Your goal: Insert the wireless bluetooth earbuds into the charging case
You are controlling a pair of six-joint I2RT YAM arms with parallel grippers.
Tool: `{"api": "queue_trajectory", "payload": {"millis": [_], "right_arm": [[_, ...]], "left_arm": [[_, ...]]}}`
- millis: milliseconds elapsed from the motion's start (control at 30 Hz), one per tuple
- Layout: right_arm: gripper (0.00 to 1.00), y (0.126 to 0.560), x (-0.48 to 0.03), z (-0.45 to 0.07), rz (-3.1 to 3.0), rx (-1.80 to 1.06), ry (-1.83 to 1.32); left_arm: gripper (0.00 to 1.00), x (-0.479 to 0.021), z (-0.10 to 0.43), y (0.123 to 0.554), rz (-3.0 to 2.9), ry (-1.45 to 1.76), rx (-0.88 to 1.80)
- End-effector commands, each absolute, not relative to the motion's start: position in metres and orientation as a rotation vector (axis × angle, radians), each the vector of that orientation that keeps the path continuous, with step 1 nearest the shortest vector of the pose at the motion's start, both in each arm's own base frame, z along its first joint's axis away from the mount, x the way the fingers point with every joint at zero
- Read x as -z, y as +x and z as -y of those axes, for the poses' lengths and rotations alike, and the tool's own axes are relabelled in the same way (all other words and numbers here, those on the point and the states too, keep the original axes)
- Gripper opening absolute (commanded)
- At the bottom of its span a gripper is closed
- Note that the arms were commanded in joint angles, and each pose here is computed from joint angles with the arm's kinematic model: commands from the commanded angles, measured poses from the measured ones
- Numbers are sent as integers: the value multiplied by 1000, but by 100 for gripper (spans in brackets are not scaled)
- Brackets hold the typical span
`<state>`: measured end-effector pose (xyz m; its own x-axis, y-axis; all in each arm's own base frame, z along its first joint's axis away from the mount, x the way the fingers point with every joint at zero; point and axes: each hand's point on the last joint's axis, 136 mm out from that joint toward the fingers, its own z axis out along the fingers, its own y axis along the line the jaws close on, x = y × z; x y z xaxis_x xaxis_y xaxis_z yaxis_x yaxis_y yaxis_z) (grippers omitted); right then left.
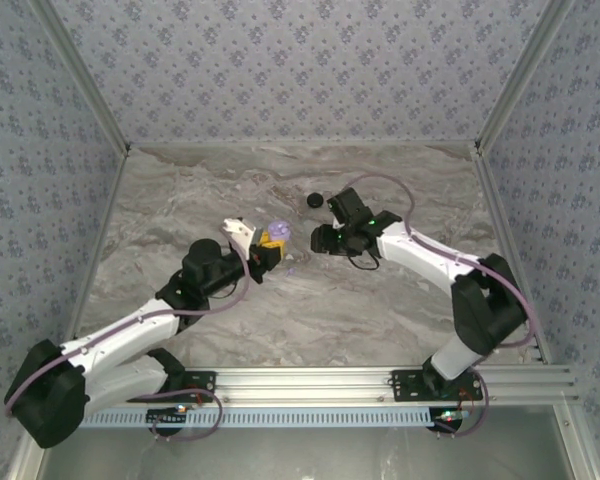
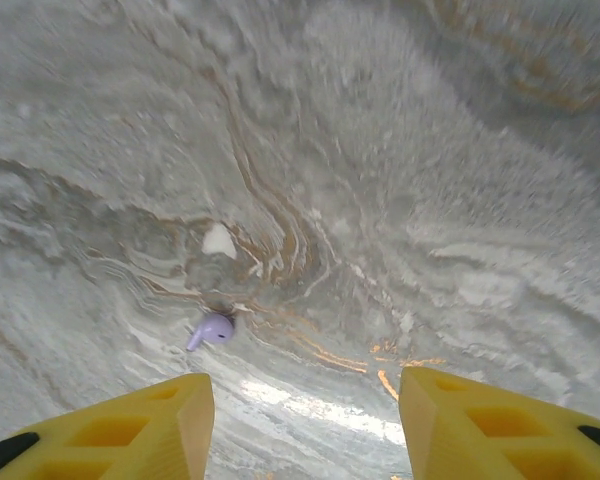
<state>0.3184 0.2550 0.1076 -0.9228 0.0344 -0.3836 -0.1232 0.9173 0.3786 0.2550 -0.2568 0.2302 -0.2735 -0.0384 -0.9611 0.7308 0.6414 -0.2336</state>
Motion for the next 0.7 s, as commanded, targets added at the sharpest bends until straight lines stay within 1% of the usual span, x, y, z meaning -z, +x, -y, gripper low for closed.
{"api": "queue_trajectory", "payload": {"millis": [0, 167, 233, 400, 667], "right_arm": [[52, 309, -97, -276, -2760, -625, -49], [48, 300, -73, -296, -2829, -656, -39], [47, 304, -76, -308, -2824, -683, -42], [43, 300, -65, -326, -2864, -697, -63], [40, 298, -49, -335, -2916, -605, -73]], "left_arm": [[25, -246, 253, 253, -1672, 593, 776], [25, -247, 246, 249, -1669, 587, 759], [25, -248, 244, 248, -1666, 585, 754], [25, -248, 242, 246, -1664, 580, 754], [25, -248, 241, 246, -1664, 575, 754]]}}
